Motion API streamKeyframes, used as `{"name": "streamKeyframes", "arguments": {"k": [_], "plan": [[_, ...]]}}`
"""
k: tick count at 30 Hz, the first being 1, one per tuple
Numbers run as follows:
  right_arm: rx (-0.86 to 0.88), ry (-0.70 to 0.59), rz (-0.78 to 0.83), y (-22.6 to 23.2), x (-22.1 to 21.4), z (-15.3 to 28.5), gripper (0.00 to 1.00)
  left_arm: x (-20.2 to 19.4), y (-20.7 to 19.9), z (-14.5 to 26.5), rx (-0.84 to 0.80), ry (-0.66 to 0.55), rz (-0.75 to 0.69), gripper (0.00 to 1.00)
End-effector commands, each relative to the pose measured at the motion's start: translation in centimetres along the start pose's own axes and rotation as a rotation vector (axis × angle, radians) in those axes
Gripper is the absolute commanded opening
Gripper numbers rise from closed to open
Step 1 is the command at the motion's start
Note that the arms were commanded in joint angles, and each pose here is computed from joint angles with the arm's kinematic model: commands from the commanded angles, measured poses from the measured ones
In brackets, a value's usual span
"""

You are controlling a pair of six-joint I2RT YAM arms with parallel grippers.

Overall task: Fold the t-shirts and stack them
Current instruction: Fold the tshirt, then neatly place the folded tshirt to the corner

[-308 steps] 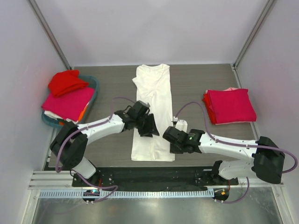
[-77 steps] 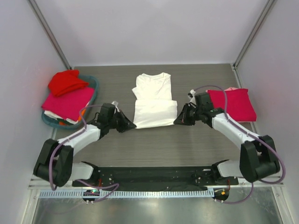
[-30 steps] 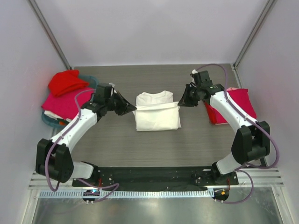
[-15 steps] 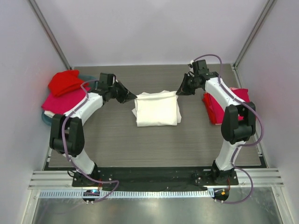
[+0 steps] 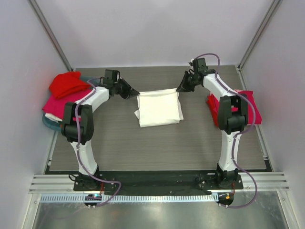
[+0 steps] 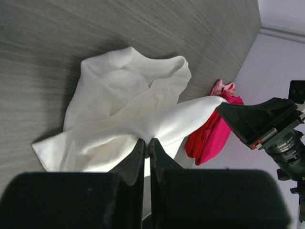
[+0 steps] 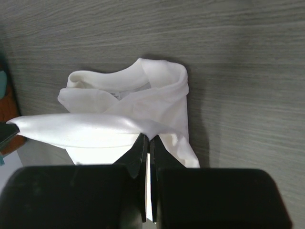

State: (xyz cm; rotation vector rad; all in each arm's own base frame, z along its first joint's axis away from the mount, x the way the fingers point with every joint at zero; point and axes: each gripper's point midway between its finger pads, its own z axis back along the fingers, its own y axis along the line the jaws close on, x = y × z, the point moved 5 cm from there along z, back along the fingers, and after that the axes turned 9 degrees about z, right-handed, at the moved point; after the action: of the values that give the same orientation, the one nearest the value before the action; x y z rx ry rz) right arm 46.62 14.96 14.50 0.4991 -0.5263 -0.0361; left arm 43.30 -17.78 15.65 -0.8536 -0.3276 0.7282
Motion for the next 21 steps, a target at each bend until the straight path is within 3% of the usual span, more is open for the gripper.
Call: {"name": "streamKeyframes", "arguments": {"k": [1,2,3,4,5,9,15,21], "plan": [[0.021,-0.1,0.012,-0.1,3.3,0.2,0.06,2.7,-1.9,-0.8,-0.067,-0.061,-0.03,0.1],[0.022,-0.101,0.011,-0.4,3.4,-0.4,0.17,3.3,-2.4,-1.2,-0.076,-0.071,-0.045,0.22],[0.017,-0.107,0.007,-0.7,3.4,-0.7,0.41,3.9,-2.1,-1.9,-0.064,-0.09,-0.059,0.4],[0.021,-0.112,0.005,-0.9,3.4,-0.9,0.73,4.4,-0.8,-3.4,-0.023,-0.092,-0.062,0.73],[0.038,-0.15,0.021,-0.7,3.9,-1.1,0.85,4.8,-0.5,-3.9,-0.011,-0.095,-0.092,0.77],[0.091,-0.164,0.017,-1.5,2.5,-0.7,0.89,4.9,-0.1,-3.8,-0.016,-0.106,-0.158,0.79],[0.176,-0.152,0.072,-1.8,-0.4,-1.0,0.81,3.8,1.2,-2.7,-0.029,-0.153,-0.277,0.78],[0.203,-0.108,0.046,-2.6,-1.1,-3.7,0.73,3.5,2.5,-4.0,0.006,-0.141,-0.276,0.75]]}}
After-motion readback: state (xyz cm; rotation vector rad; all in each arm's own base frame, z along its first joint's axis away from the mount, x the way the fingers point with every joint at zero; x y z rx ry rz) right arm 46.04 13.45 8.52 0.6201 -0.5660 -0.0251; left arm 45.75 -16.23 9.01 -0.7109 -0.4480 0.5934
